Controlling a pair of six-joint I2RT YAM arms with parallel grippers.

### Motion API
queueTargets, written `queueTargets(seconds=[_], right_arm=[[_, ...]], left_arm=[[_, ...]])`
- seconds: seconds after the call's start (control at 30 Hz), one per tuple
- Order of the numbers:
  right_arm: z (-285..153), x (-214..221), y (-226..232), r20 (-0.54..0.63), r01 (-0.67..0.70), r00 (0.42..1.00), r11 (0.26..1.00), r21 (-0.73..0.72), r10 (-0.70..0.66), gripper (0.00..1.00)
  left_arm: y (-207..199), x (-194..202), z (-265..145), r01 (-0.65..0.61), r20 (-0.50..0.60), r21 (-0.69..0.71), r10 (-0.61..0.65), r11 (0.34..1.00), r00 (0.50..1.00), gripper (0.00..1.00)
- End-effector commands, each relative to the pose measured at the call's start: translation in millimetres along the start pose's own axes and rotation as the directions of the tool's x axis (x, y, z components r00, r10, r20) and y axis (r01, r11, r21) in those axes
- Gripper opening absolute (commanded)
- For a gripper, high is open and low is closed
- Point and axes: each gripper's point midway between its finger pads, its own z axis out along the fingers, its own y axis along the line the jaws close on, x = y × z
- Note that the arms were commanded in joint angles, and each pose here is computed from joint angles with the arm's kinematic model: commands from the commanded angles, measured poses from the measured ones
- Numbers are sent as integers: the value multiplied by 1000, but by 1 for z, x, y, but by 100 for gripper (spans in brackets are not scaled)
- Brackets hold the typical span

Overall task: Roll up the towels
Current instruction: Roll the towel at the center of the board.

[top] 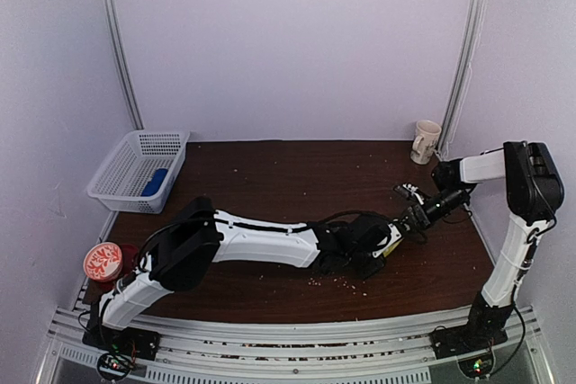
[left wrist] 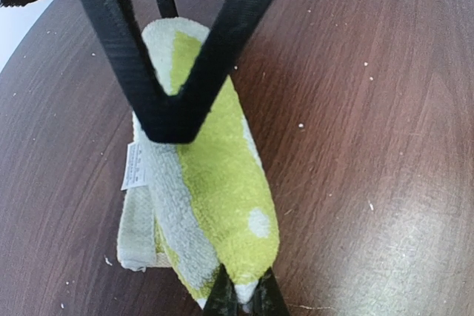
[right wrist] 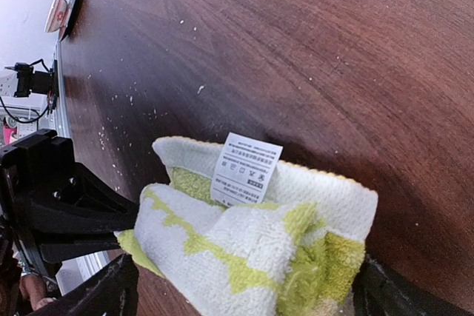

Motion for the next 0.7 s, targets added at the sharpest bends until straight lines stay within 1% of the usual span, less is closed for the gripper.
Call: queueTargets(seconds=[0.0, 0.03, 0.07, 0.23, 0.3, 0.33, 0.37, 0.43, 0.5, 0.57, 0.6, 0.67], right_arm=[[-7, -9, -7, 60, 2, 998, 999, 34, -4, 100], [-6, -8, -7, 55, -2, 999, 1000, 26, 0, 99], [-6, -9, -8, 50, -5, 999, 1000, 21, 4, 95], [4, -2, -17, 9, -57, 998, 998, -6, 57, 65], [7, 0, -21, -1, -70, 998, 998, 1, 70, 61], [7, 0, -23, -3, -72, 997, 997, 9, 72, 59], [7, 0, -24, -2, -76, 997, 997, 15, 76, 56], [6, -2, -26, 3, -76, 997, 997, 31, 76, 54], [5, -3, -28, 8, -72, 997, 996, 48, 72, 51], [5, -3, -31, 8, -67, 998, 996, 66, 67, 50], [5, -3, -33, 7, -67, 998, 995, 73, 67, 49], [5, -3, -34, 2, -62, 998, 995, 79, 62, 48]], left_arm=[[-13, 21, 13, 4, -51, 39, -2, 999, 999, 2], [-13, 20, 13, 4, -51, 40, -2, 999, 999, 2], [-13, 21, 13, 5, -52, 39, -3, 999, 999, 2], [-12, 22, 13, 6, -57, 33, -4, 999, 998, 2], [-12, 23, 14, 8, -56, 32, -6, 999, 998, 4], [-12, 21, 14, 10, -54, 32, -9, 999, 999, 7], [-12, 20, 13, 15, -52, 32, -13, 999, 999, 12], [-12, 20, 13, 20, -51, 37, -18, 999, 999, 16], [-12, 18, 11, 30, -46, 37, -28, 999, 999, 23], [-11, 13, 7, 42, -32, 33, -41, 999, 999, 33], [-10, 11, 4, 50, -25, 32, -49, 998, 998, 40], [-6, 3, -5, 73, 3, 33, -73, 997, 997, 46]])
